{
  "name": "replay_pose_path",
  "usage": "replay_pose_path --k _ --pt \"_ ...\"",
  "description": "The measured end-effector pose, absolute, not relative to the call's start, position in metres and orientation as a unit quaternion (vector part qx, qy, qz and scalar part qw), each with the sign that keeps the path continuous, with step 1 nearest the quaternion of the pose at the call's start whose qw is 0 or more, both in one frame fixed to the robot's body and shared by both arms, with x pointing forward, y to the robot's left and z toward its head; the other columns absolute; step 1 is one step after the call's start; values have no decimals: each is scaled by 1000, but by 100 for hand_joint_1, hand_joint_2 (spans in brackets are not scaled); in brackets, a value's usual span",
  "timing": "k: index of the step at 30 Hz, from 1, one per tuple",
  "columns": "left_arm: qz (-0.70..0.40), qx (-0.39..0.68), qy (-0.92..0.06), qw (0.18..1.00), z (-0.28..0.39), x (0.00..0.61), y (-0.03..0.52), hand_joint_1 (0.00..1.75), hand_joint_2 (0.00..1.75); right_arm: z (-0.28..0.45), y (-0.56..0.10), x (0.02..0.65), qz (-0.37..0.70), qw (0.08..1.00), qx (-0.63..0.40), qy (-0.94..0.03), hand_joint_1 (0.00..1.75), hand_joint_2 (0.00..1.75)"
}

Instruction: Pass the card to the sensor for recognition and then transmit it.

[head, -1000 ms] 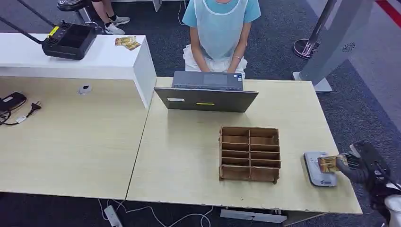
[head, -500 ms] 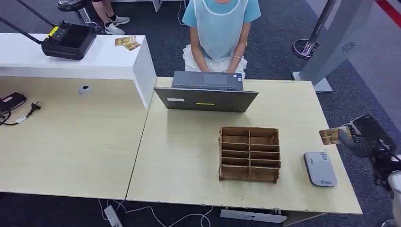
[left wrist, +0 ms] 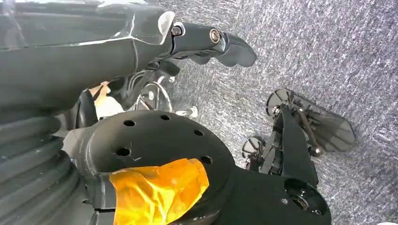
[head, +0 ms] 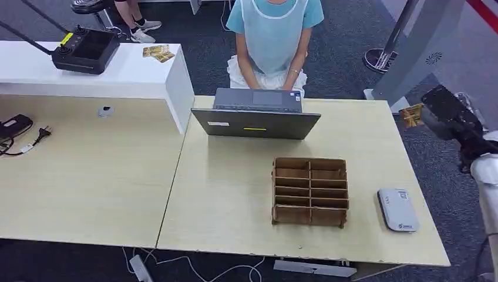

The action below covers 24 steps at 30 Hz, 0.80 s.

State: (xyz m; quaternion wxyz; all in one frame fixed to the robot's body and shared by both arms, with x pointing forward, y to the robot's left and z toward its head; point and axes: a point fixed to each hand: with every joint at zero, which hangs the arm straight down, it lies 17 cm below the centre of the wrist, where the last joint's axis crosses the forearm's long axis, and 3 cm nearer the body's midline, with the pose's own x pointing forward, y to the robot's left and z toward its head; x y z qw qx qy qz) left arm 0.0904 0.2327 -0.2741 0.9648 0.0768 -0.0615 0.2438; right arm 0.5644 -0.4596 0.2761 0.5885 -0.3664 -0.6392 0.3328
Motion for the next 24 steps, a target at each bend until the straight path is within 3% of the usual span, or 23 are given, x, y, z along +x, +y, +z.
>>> replay_pose_path --k 16,24 --pt "207 75 -64 973 -273 97 230 0 175 358 -428 640 388 508 -531 -557 175 175" --pt "201 72 -66 975 -273 98 229 0 175 353 -395 657 423 497 -537 -534 175 175"
